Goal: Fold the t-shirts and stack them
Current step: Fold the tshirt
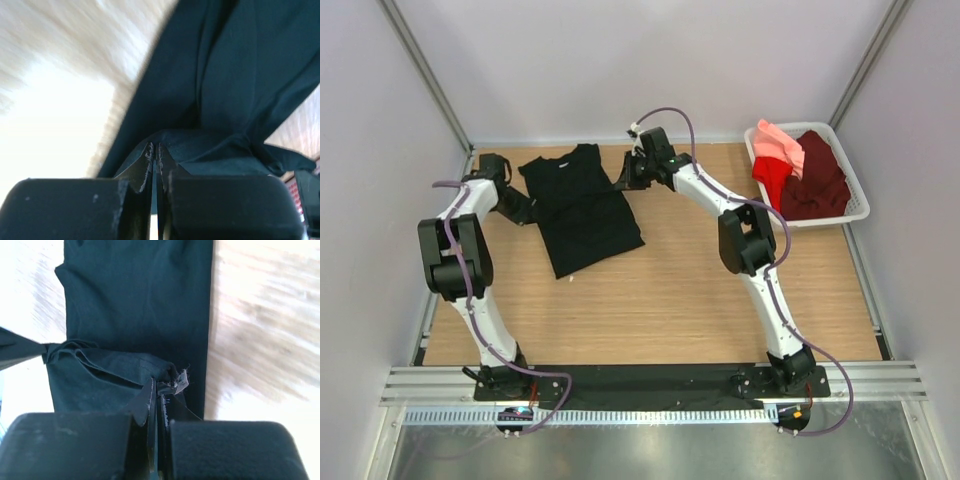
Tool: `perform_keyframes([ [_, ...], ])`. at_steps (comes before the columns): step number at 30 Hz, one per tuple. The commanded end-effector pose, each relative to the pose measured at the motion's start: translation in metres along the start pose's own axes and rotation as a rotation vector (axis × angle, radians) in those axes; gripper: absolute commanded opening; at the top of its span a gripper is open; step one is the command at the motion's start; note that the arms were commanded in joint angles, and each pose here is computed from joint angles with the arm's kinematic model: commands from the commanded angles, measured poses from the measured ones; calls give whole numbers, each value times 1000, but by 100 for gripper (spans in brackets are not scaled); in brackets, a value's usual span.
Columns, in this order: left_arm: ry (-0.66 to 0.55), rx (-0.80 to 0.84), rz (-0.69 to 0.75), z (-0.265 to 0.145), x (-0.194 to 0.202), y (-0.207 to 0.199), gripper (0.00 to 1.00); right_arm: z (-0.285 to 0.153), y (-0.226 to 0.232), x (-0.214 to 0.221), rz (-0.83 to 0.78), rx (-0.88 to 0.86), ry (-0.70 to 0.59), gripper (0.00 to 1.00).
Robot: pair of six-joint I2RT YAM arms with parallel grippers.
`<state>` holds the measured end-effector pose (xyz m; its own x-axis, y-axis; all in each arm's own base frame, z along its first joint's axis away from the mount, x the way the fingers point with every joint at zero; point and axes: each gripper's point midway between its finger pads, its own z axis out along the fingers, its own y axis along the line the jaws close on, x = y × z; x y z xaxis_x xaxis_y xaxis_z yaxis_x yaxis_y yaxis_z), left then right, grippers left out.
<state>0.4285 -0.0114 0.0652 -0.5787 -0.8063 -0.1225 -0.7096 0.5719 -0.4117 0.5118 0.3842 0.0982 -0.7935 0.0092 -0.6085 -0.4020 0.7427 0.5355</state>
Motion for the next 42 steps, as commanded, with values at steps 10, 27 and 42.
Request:
perform_keyframes([
  [10,-34,127,23,14,-50,-34,13,35,8,-35,-83,-101,-164,7],
  [27,-47,32,102,-18,36,35,49,-78,3,44,-156,-58,77,62],
  [42,39,-91,167,0,77,79,49,-60,-6,123,-195,-224,230,56],
])
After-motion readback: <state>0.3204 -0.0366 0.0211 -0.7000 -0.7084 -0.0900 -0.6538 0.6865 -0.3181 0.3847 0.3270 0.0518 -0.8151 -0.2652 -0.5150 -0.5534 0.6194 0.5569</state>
